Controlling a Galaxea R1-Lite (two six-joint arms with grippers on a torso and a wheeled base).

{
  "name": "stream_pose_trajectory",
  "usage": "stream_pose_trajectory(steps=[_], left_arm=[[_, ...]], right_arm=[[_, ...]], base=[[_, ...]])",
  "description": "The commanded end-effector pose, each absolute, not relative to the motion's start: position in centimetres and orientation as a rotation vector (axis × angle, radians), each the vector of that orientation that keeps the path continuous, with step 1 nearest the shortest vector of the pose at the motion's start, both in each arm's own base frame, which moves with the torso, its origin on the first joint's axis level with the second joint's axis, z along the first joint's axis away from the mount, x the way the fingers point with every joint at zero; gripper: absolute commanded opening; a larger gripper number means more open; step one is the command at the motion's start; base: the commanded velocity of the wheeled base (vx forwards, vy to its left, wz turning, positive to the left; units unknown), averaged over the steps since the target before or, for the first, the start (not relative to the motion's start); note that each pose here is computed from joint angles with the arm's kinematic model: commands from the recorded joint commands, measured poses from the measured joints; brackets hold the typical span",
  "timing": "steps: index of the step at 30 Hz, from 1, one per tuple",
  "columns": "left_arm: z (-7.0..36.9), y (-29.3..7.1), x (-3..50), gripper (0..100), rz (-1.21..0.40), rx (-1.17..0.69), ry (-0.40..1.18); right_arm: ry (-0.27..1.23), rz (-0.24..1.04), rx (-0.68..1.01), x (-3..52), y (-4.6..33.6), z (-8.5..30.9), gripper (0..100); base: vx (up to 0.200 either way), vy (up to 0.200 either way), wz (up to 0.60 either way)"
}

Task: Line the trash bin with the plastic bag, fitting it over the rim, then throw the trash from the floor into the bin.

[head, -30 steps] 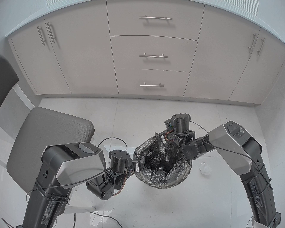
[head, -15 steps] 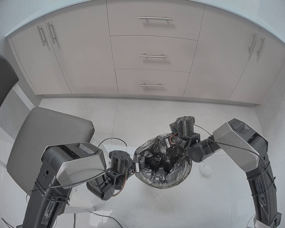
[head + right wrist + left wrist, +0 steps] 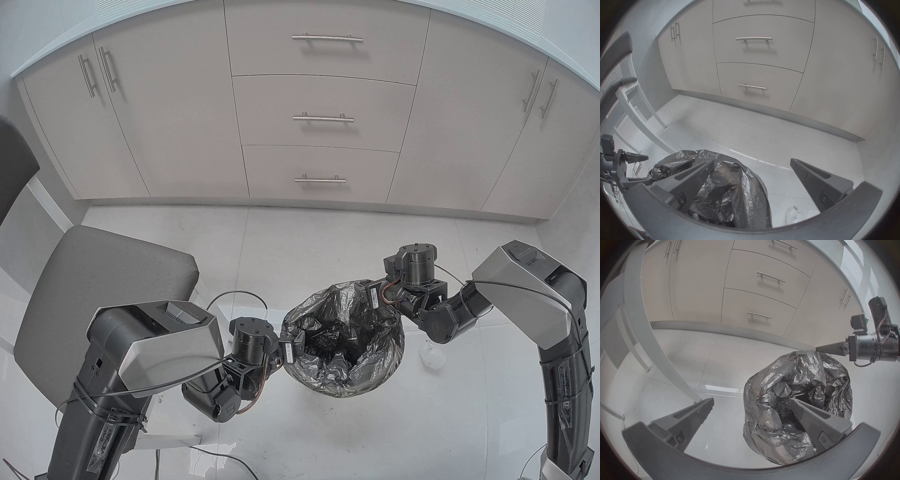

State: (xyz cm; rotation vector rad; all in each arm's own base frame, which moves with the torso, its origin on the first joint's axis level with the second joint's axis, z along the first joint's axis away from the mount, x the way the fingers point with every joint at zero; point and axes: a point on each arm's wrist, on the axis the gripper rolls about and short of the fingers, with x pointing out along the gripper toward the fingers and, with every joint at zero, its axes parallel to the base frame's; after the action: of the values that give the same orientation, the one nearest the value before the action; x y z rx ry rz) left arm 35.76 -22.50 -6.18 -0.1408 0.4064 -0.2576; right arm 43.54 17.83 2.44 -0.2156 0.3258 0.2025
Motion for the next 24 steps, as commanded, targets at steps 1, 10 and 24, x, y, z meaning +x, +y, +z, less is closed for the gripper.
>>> stream_pose_trajectory(steps=[1, 10, 24], left_arm=[[-6.3, -22.5, 35.7, 100, -0.257, -0.141, 0.408], [-6.2, -22.5, 35.8, 100, -0.257, -0.142, 0.407], [-6.2, -22.5, 35.7, 100, -0.259, -0.142, 0.407]], right_arm=[[0.339, 0.189, -0.216, 43.7, 17.1, 1.8, 100], [0.335, 0.162, -0.207, 45.3, 15.9, -0.2, 100], [0.367, 0.098, -0.199, 47.1, 12.7, -4.7, 100]], base=[[0.0, 0.0, 0.0], [0.0, 0.0, 0.0], [0.0, 0.0, 0.0]])
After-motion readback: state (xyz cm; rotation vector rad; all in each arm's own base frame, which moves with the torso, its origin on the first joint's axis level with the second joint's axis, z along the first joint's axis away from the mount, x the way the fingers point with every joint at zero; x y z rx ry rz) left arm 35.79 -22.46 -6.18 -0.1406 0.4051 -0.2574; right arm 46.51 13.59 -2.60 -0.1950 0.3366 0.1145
